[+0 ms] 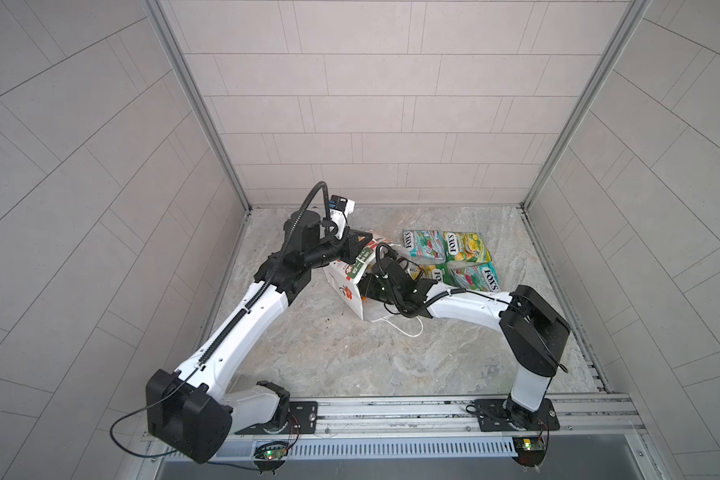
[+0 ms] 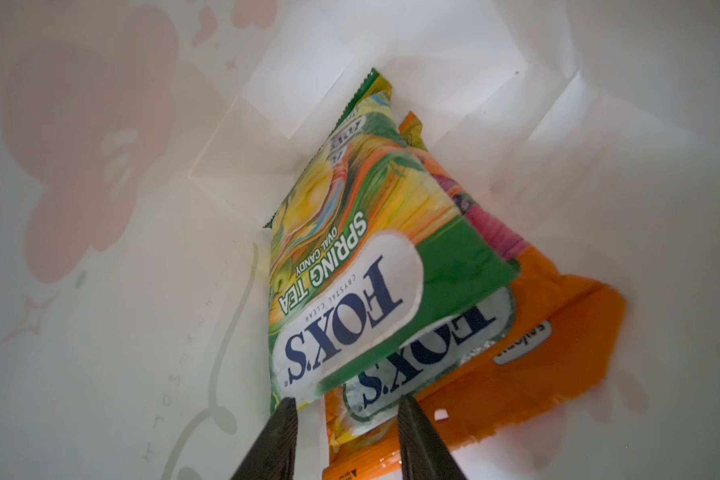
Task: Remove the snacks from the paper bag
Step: 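Close the right gripper on the green Spring Tea packet inside the bag, then lift the green Spring Tea packet out of the bag with the right gripper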
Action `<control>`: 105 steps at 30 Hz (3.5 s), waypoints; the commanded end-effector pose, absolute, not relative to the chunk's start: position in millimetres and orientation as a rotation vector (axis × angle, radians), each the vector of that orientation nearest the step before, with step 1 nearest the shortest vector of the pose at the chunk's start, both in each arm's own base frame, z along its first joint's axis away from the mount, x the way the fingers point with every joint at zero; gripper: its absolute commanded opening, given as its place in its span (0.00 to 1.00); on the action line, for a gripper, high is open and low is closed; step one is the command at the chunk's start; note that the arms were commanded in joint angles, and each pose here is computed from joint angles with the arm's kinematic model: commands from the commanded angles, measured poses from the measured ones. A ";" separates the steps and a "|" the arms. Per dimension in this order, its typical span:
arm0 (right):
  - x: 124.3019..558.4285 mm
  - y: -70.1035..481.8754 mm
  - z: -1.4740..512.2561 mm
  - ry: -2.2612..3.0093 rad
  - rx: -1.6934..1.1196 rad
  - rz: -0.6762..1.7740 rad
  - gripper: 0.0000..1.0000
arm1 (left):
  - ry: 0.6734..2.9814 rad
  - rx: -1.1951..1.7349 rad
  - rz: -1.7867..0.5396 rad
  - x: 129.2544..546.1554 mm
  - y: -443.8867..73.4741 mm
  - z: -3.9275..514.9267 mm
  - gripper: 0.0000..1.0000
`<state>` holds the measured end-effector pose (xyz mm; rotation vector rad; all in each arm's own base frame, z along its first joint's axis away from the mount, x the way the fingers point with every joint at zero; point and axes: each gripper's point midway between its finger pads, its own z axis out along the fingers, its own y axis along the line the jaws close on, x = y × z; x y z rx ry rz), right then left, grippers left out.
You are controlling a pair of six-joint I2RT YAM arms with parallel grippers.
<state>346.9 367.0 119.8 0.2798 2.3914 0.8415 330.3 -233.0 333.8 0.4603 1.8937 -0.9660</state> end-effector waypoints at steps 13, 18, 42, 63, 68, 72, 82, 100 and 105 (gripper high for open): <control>371.1 368.2 112.9 2.360 0.407 0.773 0.43 | 1.838 0.491 -0.970 323.9 -236.0 345.0 0.00; 381.3 379.2 116.5 2.347 0.411 0.800 0.42 | 1.840 0.495 -0.968 323.5 -236.5 343.7 0.00; 379.7 374.4 131.8 2.320 0.257 0.768 0.00 | 1.891 0.433 -0.816 334.0 -219.0 332.4 0.00; 339.4 343.5 198.1 2.238 -0.010 0.782 0.00 | 1.947 0.387 -0.728 343.4 -209.0 319.0 0.00; 325.4 337.2 217.7 2.216 -0.111 0.792 0.00 | 1.950 0.383 -0.734 343.6 -209.5 319.0 0.00; 313.4 332.6 237.5 2.188 -0.200 0.804 0.00 | 1.951 0.378 -0.727 344.2 -208.4 318.7 0.00; 279.7 315.6 265.0 2.205 -0.400 0.782 0.00 | 1.954 0.376 -0.725 344.2 -208.2 318.4 0.00; 235.2 245.9 343.0 2.067 -0.583 0.626 0.00 | 1.938 0.386 -0.702 341.5 -204.8 323.5 0.00; 237.5 195.2 347.5 2.087 -0.499 0.475 0.00 | 1.940 0.389 -0.702 341.5 -205.1 322.6 0.00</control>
